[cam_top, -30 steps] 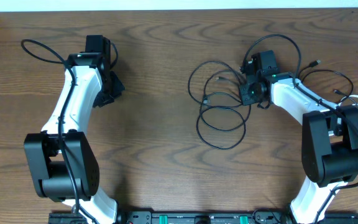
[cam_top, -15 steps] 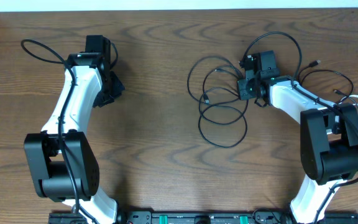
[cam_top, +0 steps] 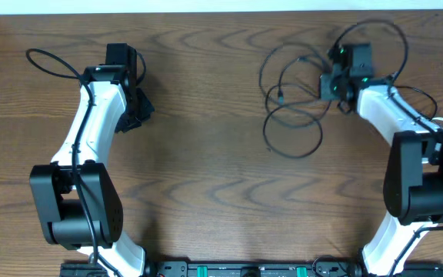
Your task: Untangle cables
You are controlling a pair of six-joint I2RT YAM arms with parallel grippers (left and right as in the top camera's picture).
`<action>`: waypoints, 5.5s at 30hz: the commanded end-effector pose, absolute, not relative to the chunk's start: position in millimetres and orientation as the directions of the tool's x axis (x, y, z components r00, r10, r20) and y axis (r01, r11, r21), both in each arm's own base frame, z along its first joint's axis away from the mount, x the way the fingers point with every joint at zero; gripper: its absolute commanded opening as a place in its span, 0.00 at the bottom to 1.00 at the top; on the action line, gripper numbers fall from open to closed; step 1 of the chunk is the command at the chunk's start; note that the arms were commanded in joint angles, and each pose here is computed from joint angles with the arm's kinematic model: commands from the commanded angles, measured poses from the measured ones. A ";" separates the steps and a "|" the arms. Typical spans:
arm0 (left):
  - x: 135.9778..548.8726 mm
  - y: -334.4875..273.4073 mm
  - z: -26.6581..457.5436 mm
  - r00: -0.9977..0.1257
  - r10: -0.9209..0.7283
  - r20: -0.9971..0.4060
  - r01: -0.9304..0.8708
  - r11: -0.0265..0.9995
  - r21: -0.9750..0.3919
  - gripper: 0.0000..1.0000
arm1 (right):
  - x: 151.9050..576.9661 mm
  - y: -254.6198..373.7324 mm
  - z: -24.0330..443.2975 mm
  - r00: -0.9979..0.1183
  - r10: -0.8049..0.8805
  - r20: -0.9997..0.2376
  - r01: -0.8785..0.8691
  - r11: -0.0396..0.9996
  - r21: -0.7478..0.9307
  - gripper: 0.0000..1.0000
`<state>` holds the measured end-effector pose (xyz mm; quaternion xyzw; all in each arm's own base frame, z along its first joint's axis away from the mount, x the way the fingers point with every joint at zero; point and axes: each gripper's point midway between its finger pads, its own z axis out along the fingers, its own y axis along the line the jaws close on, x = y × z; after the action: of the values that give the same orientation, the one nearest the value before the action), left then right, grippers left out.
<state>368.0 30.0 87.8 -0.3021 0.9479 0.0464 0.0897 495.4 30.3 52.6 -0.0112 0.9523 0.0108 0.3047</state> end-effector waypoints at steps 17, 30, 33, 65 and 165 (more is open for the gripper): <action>365.3 33.0 83.2 -0.801 -0.567 -0.193 -0.586 0.808 0.060 0.28 | 475.1 -173.5 85.7 -0.774 0.259 -0.578 0.425 0.889 -0.171 0.01; 365.4 33.1 83.2 -0.796 -0.573 -0.194 -0.592 0.803 0.059 0.29 | 412.6 -253.4 67.9 -0.733 0.482 -0.480 0.568 0.822 -0.044 0.01; 365.4 33.1 83.2 -0.796 -0.573 -0.194 -0.592 0.803 0.059 0.28 | 414.7 -249.5 67.4 -0.736 0.481 -0.477 0.551 0.835 -0.007 0.39; 367.1 33.1 83.4 -0.795 -0.573 -0.199 -0.593 0.804 0.054 0.29 | 493.1 -148.6 111.4 -0.684 0.412 -0.602 0.149 0.887 0.437 0.99; 353.0 40.3 214.0 -0.659 -0.561 -0.501 -0.585 0.801 -0.129 0.98 | 494.1 -145.5 111.1 -0.687 0.407 -0.602 0.146 0.889 0.434 0.99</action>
<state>357.1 30.9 206.2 -0.3090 0.9169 -0.0013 0.2526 489.2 -148.5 106.6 0.1563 0.9038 0.1703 0.3602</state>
